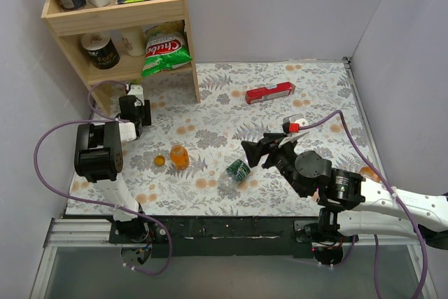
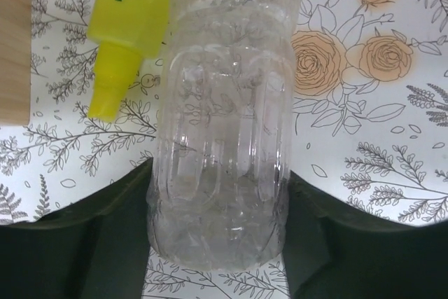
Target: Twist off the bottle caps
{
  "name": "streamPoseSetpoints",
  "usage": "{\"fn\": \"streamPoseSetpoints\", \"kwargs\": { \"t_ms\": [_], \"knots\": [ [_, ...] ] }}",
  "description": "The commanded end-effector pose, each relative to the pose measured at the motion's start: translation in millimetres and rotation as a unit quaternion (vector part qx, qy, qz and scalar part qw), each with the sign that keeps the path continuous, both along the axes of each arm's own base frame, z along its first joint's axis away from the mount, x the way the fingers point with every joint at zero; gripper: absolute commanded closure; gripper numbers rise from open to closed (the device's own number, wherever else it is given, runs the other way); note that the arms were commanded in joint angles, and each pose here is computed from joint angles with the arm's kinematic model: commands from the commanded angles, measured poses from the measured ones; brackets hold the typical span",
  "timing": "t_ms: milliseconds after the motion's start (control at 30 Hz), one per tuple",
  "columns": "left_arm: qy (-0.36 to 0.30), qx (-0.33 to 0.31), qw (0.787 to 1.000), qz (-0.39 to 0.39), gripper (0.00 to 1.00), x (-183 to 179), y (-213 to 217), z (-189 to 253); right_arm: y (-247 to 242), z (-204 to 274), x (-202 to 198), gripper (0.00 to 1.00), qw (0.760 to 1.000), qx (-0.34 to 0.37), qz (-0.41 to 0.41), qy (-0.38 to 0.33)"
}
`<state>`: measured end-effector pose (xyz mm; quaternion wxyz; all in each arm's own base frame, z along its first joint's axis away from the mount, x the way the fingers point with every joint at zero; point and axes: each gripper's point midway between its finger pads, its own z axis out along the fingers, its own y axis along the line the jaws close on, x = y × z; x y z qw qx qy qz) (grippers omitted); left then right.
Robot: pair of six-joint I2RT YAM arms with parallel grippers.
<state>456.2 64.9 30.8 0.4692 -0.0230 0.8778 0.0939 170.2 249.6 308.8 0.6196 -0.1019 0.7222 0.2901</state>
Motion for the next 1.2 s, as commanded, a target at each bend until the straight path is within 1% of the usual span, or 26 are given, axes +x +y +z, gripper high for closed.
{"fn": "streamPoseSetpoints", "kwargs": {
  "t_ms": [0, 67, 100, 167, 200, 233, 267, 300, 333, 367, 400, 467, 500, 567, 700, 767, 800, 900, 933, 967, 1000, 1033, 1067, 1100, 1133, 1167],
  "knots": [
    [-0.018, -0.006, 1.0, -0.017, 0.58, 5.5, -4.5, 16.7, -1.1, 27.0, 0.3, 0.2, 0.999, 0.036, -0.003, -0.014],
    [-0.024, -0.014, 0.999, -0.015, 0.59, -1.9, -7.0, 23.0, -2.7, 27.8, 0.6, 0.2, 0.999, 0.034, -0.006, -0.014],
    [-0.046, -0.02, 0.999, -0.022, 0.6, -4.1, -10.3, 44.6, -3.5, 28.5, 1.1, 0.2, 0.999, 0.033, -0.008, -0.014],
    [-0.056, -0.036, 0.998, -0.016, 0.61, -12.1, -14.3, 61.3, -4.3, 29.2, 1.9, 0.2, 0.999, 0.032, -0.012, -0.014],
    [-0.04, -0.042, 0.998, -0.016, 0.62, -22.2, -15.9, 61.8, -5.4, 31.9, 2.7, 0.2, 0.999, 0.033, -0.016, -0.014],
    [-0.061, -0.047, 0.996, -0.033, 0.63, -27.2, -22.9, 84.1, -5.2, 34.2, 2.8, 0.21, 0.999, 0.033, -0.016, -0.015],
    [-0.063, -0.048, 0.996, -0.031, 0.63, -33.7, -23.4, 89.6, -2.4, 34.2, 2.7, 0.21, 0.999, 0.028, -0.012, -0.015],
    [-0.047, -0.068, 0.996, -0.04, 0.63, -43.8, -31.0, 89.1, -0.9, 35.8, 1.9, 0.21, 0.999, 0.027, -0.009, -0.014],
    [-0.062, -0.08, 0.993, -0.065, 0.63, -50.7, -41.7, 107.7, 0.5, 45.0, 1.4, 0.21, 0.999, 0.033, -0.006, -0.015],
    [-0.059, -0.088, 0.991, -0.076, 0.63, -56.1, -47.6, 112.9, 7.0, 44.8, -0.7, 0.21, 1.0, 0.024, 0.007, -0.014],
    [-0.036, -0.112, 0.99, -0.08, 0.63, -68.8, -55.1, 111.3, 9.6, 44.6, -2.2, 0.21, 1.0, 0.016, 0.015, -0.013],
    [-0.041, -0.142, 0.984, -0.104, 0.64, -84.1, -70.8, 129.9, 16.6, 51.8, -5.7, 0.21, 0.999, 0.012, 0.034, -0.013],
    [-0.022, -0.156, 0.982, -0.106, 0.64, -96.1, -75.3, 127.4, 18.0, 52.0, -6.6, 0.21, 0.999, 0.011, 0.038, -0.012],
    [-0.025, -0.185, 0.974, -0.131, 0.64, -113.3, -90.9, 140.6, 20.3, 50.6, -7.7, 0.21, 0.999, 0.015, 0.041, -0.007],
    [0.005, -0.242, 0.957, -0.158, 0.64, -150.9, -119.3, 145.7, 22.6, 46.9, -5.3, 0.22, 0.999, 0.034, 0.028, 0.007],
    [0.017, -0.25, 0.952, -0.177, 0.64, -160.6, -131.0, 152.0, 27.7, 45.2, -4.4, 0.22, 0.999, 0.031, 0.026, 0.016],
    [0.033, -0.243, 0.952, -0.182, 0.64, -170.0, -136.0, 150.0, 29.9, 53.9, -5.2, 0.22, 0.999, 0.04, 0.028, 0.018],
    [0.05, -0.23, 0.948, -0.213, 0.64, -186.0, -155.5, 157.6, 35.3, 50.6, -3.6, 0.22, 0.999, 0.019, 0.023, 0.032],
    [0.048, -0.232, 0.946, -0.222, 0.64, -190.5, -160.1, 163.5, 36.2, 59.7, -3.6, 0.22, 0.998, 0.035, 0.021, 0.041],
    [0.042, -0.234, 0.943, -0.233, 0.64, -193.4, -165.5, 172.1, 39.2, 53.3, -4.2, 0.21, 0.998, 0.02, 0.027, 0.055],
    [0.044, -0.24, 0.937, -0.249, 0.64, -199.4, -175.4, 176.4, 42.9, 53.8, -4.6, 0.21, 0.997, 0.023, 0.037, 0.069],
    [0.033, -0.248, 0.931, -0.266, 0.64, -205.0, -182.8, 186.1, 36.9, 66.4, 12.0, 0.22, 0.995, 0.052, 0.025, 0.087],
    [0.026, -0.253, 0.928, -0.273, 0.64, -207.2, -187.5, 192.5, 52.3, 55.9, 6.1, 0.24, 0.986, 0.051, 0.086, 0.131],
    [0.018, -0.266, 0.919, -0.291, 0.64, -211.9, -198.1, 201.8, 53.1, 52.9, 10.6, 0.25, 0.98, 0.06, 0.108, 0.154],
    [0.013, -0.273, 0.912, -0.307, 0.64, -215.5, -204.6, 207.7, 41.3, 52.0, 35.3, 0.25, 0.977, 0.085, 0.092, 0.17],
    [0.006, -0.288, 0.897, -0.336, 0.64, -225.1, -214.8, 216.8, 43.8, 59.1, 28.6, 0.26, 0.969, 0.104, 0.134, 0.177]
  ]
}}
